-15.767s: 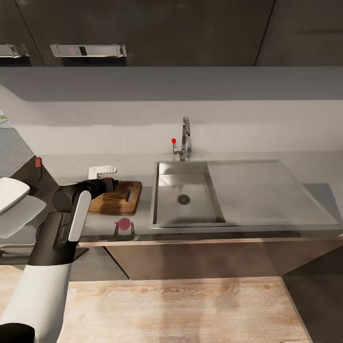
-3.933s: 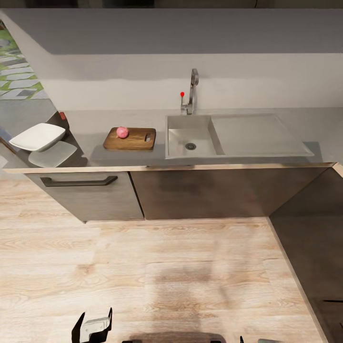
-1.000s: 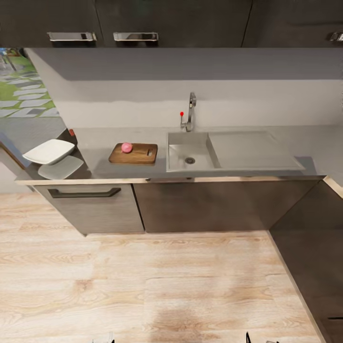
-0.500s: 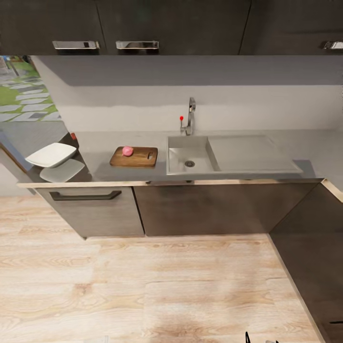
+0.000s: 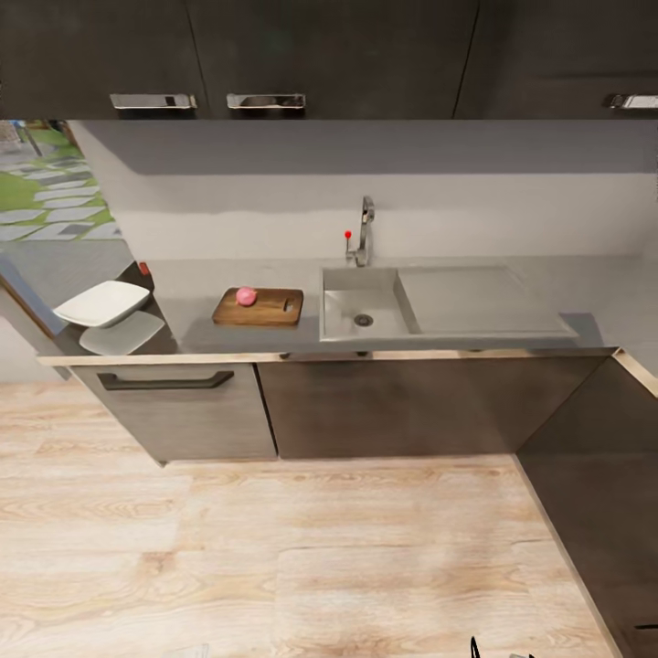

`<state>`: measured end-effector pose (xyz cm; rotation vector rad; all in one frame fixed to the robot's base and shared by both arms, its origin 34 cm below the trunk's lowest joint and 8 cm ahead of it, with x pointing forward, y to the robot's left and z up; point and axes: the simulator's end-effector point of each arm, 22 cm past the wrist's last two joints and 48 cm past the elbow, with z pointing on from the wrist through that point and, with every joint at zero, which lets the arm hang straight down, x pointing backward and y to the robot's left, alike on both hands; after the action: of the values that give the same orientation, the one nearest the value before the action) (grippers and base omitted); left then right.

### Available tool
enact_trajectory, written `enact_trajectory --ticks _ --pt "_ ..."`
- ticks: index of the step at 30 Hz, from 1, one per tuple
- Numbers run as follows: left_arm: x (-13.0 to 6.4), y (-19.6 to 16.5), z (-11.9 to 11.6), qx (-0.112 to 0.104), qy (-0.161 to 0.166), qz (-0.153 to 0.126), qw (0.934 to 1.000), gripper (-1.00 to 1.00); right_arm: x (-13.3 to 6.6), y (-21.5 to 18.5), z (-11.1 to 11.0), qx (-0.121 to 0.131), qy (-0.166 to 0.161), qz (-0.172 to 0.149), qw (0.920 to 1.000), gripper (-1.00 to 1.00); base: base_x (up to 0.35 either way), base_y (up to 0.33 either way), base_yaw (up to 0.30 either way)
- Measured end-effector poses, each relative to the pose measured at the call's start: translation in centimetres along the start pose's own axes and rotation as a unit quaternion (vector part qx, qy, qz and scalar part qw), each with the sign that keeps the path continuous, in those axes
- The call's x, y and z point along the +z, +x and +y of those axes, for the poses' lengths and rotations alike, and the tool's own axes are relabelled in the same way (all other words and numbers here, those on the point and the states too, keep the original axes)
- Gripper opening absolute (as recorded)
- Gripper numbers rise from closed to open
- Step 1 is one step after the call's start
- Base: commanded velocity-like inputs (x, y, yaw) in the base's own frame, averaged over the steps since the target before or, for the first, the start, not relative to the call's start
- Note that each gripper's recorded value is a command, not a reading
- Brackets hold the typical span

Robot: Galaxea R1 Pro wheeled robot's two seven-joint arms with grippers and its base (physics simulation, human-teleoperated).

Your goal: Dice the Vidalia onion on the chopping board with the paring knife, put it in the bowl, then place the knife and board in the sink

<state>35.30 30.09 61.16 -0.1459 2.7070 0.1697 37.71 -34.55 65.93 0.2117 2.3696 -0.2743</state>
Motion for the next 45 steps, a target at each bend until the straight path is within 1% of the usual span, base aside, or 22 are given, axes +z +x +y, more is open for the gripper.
enact_trajectory --ticks 45 --pt "-0.6 -3.2 -0.3 -0.005 0.003 -0.035 0.9994 1.0 0.1 -2.9 0.3 0.008 -0.003 -0.032 0.9994 1.0 0.0 0.0 0.0"
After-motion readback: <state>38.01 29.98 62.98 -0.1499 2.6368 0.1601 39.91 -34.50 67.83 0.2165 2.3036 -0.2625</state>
